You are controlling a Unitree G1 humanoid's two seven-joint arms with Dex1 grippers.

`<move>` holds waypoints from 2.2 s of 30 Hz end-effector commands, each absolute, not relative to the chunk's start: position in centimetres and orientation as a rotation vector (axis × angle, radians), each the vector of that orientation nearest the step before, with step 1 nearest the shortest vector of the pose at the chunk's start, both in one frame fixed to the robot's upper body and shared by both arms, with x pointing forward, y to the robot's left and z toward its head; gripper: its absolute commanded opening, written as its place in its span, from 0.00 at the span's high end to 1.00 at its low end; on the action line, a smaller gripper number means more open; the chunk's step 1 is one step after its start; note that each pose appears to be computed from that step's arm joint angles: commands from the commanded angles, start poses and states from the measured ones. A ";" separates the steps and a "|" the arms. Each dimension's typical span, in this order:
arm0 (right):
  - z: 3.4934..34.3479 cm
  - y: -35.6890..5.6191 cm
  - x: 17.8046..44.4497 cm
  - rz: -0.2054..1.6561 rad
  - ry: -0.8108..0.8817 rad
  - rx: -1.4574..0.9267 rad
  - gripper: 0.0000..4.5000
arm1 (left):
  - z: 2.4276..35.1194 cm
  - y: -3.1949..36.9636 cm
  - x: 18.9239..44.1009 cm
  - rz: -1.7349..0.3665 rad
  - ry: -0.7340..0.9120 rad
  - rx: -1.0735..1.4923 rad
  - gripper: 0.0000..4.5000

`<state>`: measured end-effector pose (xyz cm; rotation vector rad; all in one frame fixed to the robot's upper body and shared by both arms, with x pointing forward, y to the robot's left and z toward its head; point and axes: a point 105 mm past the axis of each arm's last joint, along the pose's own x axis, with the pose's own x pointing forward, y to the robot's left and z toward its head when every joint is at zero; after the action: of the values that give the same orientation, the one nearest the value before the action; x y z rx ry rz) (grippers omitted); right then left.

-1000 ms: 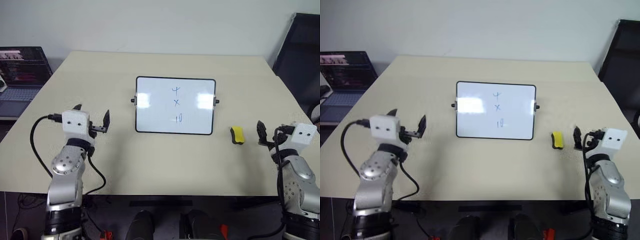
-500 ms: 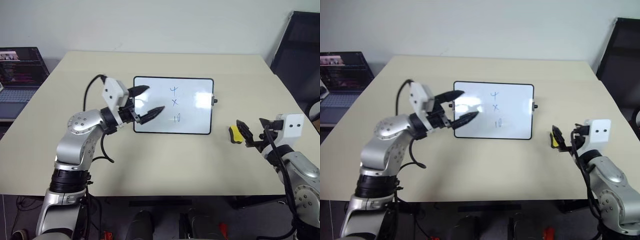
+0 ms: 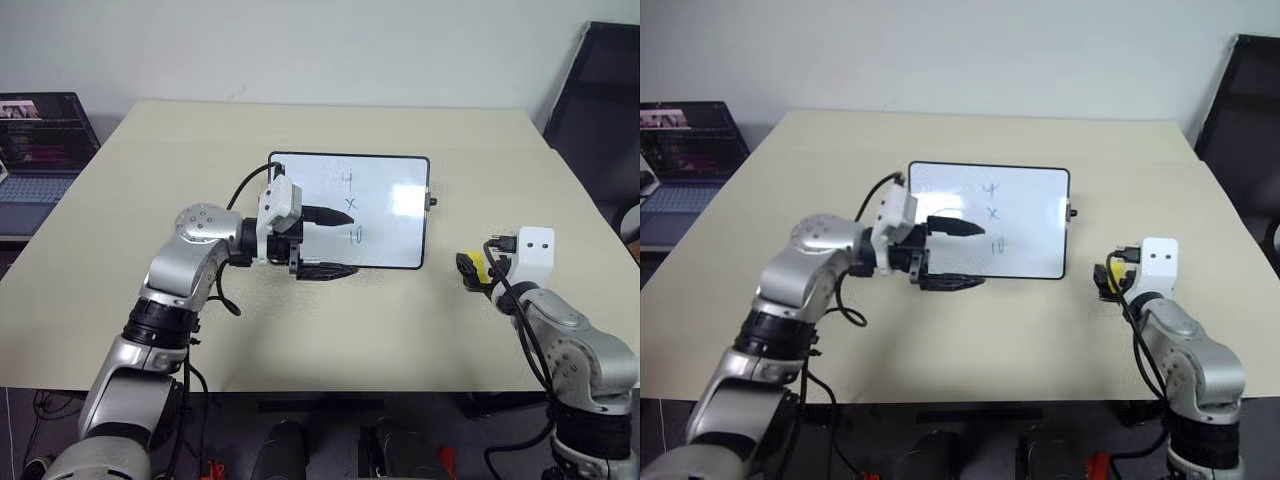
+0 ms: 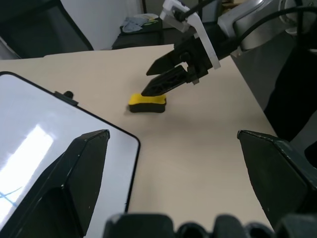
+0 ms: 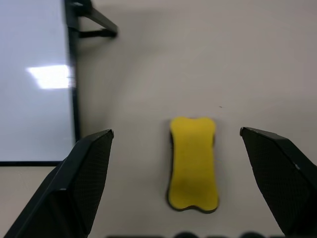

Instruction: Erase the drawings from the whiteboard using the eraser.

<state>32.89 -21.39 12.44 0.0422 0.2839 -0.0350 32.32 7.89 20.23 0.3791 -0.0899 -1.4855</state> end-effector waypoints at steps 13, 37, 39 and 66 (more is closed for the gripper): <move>11.8 -22.4 34.9 -0.047 0.259 0.033 0.00 | 20.5 6.8 32.0 -1.597 -0.149 0.454 0.00; 11.4 -22.1 35.0 -0.030 0.261 0.002 0.75 | 19.7 8.6 33.1 -1.416 -0.097 0.448 0.00; 12.1 -21.8 34.6 -0.001 0.235 -0.027 0.75 | 19.3 9.0 33.4 -1.343 -0.082 0.469 0.00; 23.2 -5.5 39.0 0.663 -0.164 -0.485 0.75 | 19.9 13.3 36.9 -0.703 0.053 0.430 0.00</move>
<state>38.69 -6.33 22.12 -0.4402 -0.1148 0.6454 37.10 13.76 17.58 0.3976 0.1255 -0.7112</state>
